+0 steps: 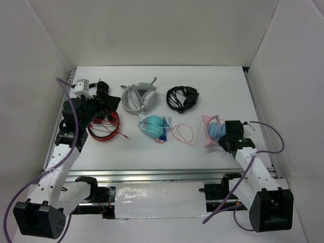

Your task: Wrap the headphones

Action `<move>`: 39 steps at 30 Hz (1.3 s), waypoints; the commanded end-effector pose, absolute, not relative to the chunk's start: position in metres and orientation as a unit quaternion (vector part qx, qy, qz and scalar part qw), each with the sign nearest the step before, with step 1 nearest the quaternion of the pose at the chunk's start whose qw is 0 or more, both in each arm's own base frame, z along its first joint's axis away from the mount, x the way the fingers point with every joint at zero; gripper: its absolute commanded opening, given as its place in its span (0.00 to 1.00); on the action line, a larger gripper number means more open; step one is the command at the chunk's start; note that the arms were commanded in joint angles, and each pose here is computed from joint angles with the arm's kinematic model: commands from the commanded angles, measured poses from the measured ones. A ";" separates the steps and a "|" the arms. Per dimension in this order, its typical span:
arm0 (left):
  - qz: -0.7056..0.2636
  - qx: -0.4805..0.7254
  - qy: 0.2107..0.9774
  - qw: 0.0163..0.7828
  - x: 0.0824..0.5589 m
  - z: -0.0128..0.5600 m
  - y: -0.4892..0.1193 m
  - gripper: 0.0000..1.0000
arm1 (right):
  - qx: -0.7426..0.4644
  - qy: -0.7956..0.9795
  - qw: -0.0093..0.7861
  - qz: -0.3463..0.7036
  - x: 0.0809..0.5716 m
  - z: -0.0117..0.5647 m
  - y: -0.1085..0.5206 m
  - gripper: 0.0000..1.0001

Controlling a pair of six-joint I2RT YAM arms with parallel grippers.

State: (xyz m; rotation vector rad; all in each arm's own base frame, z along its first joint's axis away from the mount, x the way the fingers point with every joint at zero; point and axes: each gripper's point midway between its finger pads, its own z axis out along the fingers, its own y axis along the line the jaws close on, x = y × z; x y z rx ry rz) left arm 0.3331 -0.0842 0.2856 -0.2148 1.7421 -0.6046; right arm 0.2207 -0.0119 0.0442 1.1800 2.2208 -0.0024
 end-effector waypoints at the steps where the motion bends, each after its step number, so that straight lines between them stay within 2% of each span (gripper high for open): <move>1: -0.301 -0.031 0.742 0.599 0.334 0.297 -0.108 0.99 | 0.372 0.825 0.422 0.057 0.270 0.117 -0.005 0.20; 4: -0.340 0.034 0.745 0.573 0.331 0.293 -0.140 0.99 | 0.283 0.832 0.462 0.122 0.285 0.154 0.021 0.17; 9: -0.381 0.121 0.744 0.536 0.320 0.287 -0.180 0.99 | 0.187 0.833 0.484 0.192 0.292 0.198 0.054 0.14; 10: -0.395 0.138 0.742 0.523 0.316 0.282 -0.188 0.99 | 0.172 0.827 0.493 0.208 0.296 0.216 0.061 0.11; 13: -0.418 0.182 0.726 0.514 0.303 0.282 -0.210 0.99 | 0.155 0.820 0.507 0.216 0.299 0.250 0.067 0.08; 18: -0.445 0.217 0.701 0.514 0.296 0.291 -0.230 0.99 | 0.097 0.817 0.533 0.197 0.302 0.292 0.074 0.08; 28: -0.526 0.287 0.643 0.477 0.286 0.328 -0.263 0.99 | -0.128 0.826 0.525 0.162 0.297 0.289 0.134 0.07; 31: -0.547 0.281 0.629 0.475 0.281 0.329 -0.270 0.99 | -0.119 0.821 0.543 0.133 0.310 0.290 0.135 0.07; 35: -0.530 0.276 0.655 0.463 0.289 0.317 -0.280 0.99 | -0.153 0.804 0.555 0.147 0.306 0.300 0.158 0.07; 39: -0.536 0.286 0.660 0.441 0.280 0.308 -0.293 0.99 | -0.136 0.791 0.577 0.153 0.308 0.309 0.164 0.03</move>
